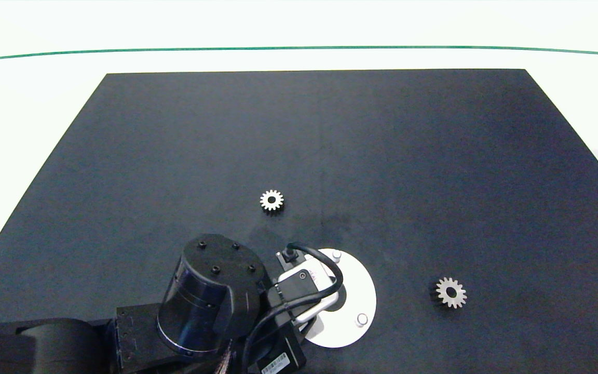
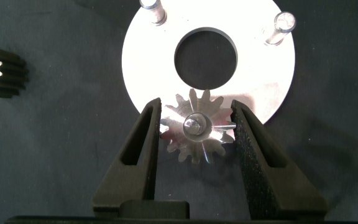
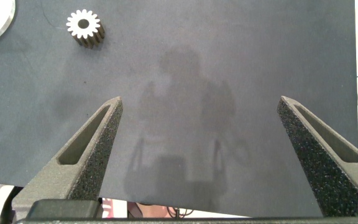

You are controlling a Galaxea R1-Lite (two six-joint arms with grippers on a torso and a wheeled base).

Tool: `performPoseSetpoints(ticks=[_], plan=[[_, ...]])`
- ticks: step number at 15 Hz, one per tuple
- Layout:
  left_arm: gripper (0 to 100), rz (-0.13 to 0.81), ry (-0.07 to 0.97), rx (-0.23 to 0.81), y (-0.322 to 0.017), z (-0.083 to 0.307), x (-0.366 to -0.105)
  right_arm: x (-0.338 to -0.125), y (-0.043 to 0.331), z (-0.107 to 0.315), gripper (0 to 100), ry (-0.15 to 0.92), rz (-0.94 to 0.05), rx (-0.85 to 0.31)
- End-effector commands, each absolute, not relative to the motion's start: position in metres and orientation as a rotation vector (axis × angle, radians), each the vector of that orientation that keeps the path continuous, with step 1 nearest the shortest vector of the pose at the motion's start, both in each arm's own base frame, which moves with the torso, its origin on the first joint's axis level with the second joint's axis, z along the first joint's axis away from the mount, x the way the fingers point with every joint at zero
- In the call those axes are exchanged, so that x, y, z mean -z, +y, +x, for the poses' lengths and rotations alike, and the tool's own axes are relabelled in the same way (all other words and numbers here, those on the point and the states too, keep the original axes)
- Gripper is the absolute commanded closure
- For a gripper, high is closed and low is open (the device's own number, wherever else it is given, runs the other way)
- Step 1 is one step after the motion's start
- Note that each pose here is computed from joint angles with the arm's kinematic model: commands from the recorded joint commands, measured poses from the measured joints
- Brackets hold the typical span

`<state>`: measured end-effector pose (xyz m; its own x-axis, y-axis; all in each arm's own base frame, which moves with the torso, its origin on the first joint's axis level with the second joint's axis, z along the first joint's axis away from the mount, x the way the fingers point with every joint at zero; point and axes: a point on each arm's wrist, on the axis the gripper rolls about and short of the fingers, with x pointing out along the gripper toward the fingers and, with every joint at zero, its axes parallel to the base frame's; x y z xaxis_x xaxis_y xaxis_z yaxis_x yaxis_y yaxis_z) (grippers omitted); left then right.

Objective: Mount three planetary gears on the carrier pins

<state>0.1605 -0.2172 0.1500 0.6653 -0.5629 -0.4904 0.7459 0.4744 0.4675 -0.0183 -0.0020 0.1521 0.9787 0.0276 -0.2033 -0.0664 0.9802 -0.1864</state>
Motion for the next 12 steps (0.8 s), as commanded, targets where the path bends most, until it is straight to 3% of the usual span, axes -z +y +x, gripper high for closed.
performPoseSetpoints(ticks=[1,12], plan=[[93,0.712,0.284,0.811,-0.2178,0.1614,-0.1494,-0.1519,-0.0020,-0.0180,0,0.205,-0.195,-0.048],[93,0.714,0.284,0.809,-0.2187,0.1626,-0.1462,-0.1519,-0.0020,-0.0183,0,0.204,-0.195,-0.048]])
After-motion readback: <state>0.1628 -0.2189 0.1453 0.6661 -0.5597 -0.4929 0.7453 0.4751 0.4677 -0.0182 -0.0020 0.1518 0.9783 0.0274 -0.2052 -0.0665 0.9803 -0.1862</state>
